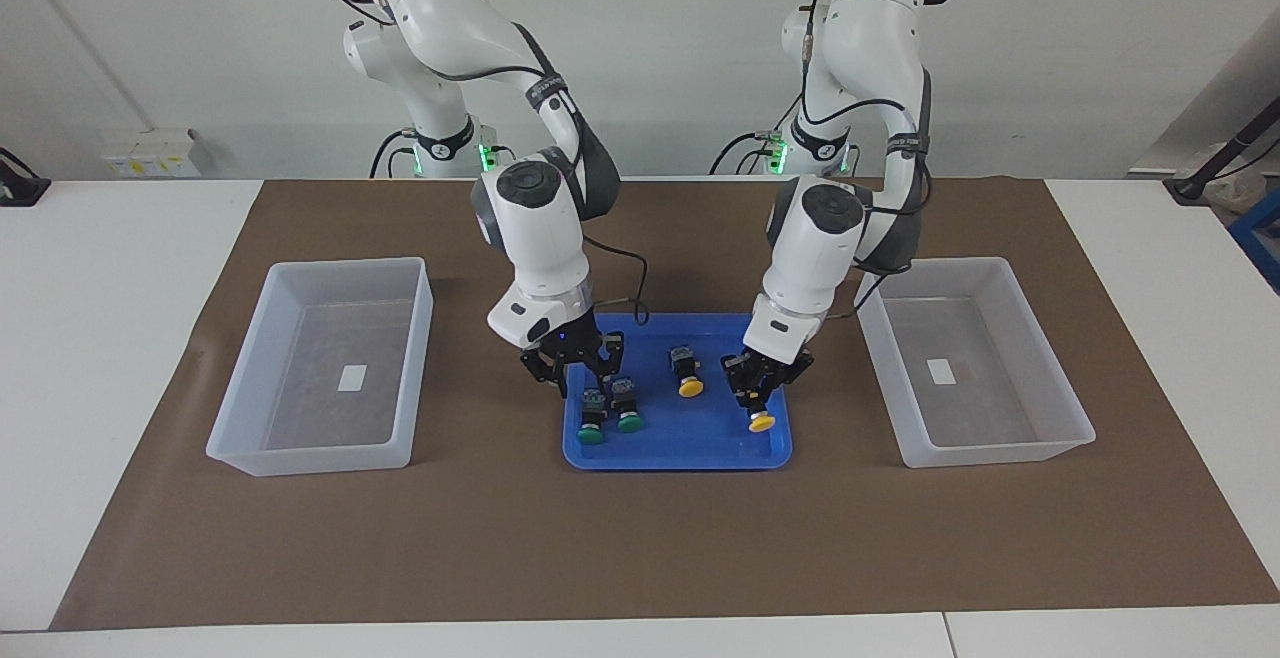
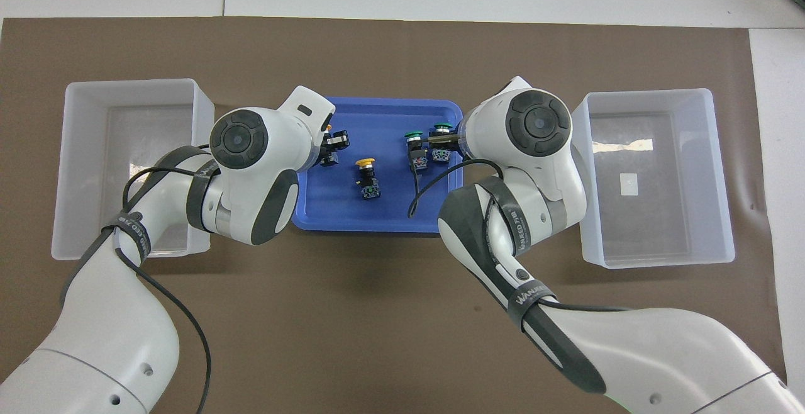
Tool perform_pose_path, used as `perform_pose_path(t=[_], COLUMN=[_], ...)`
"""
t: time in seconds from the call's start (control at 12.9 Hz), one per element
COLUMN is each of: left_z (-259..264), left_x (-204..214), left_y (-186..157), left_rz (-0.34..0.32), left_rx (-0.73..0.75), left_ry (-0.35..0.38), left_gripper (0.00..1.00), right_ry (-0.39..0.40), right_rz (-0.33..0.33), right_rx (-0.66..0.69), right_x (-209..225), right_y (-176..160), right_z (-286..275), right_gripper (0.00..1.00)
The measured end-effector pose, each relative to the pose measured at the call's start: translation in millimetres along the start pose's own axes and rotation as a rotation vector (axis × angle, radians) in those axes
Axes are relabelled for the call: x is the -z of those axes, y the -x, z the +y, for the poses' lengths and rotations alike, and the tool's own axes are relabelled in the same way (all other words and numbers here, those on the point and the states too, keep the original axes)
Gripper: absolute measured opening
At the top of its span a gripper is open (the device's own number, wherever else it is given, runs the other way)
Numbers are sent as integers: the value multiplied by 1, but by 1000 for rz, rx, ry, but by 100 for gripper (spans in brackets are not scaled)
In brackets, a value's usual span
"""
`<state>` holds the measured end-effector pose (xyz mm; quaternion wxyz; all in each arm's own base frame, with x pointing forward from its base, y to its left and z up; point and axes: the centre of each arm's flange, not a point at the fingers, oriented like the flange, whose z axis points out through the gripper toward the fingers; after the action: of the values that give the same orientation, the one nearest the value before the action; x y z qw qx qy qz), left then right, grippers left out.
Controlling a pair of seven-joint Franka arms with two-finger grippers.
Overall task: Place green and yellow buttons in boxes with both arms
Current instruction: 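Grasp the yellow button with the left gripper while the right gripper reaches the tray, then lower the yellow button into the left box while the right gripper grasps a green button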
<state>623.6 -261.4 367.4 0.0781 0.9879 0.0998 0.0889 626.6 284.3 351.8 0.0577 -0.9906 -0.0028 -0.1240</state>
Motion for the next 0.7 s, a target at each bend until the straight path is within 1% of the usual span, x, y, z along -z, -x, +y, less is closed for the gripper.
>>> perform_pose_path(t=[0.16, 0.31, 0.47, 0.62, 0.7], left_z=[-33, -75, -124, -174, -190], left_x=[33, 65, 88, 99, 100], left_y=[-37, -65, -85, -98, -102], left_rz=[-5, -23, -58, -87, -96], left_rx=[58, 63, 11, -61, -94], left_ry=[-20, -44, -69, -81, -83], left_gripper=[33, 33, 33, 33, 33], right_ry=[2, -11, -15, -17, -16], right_rz=[-7, 18, 23, 24, 24], right_rx=[3, 6, 9, 13, 13], right_x=[-15, -24, -37, -41, -41], right_y=[3, 5, 11, 14, 15], right_z=[-1, -4, -4, -5, -5], right_gripper=[55, 54, 54, 53, 53])
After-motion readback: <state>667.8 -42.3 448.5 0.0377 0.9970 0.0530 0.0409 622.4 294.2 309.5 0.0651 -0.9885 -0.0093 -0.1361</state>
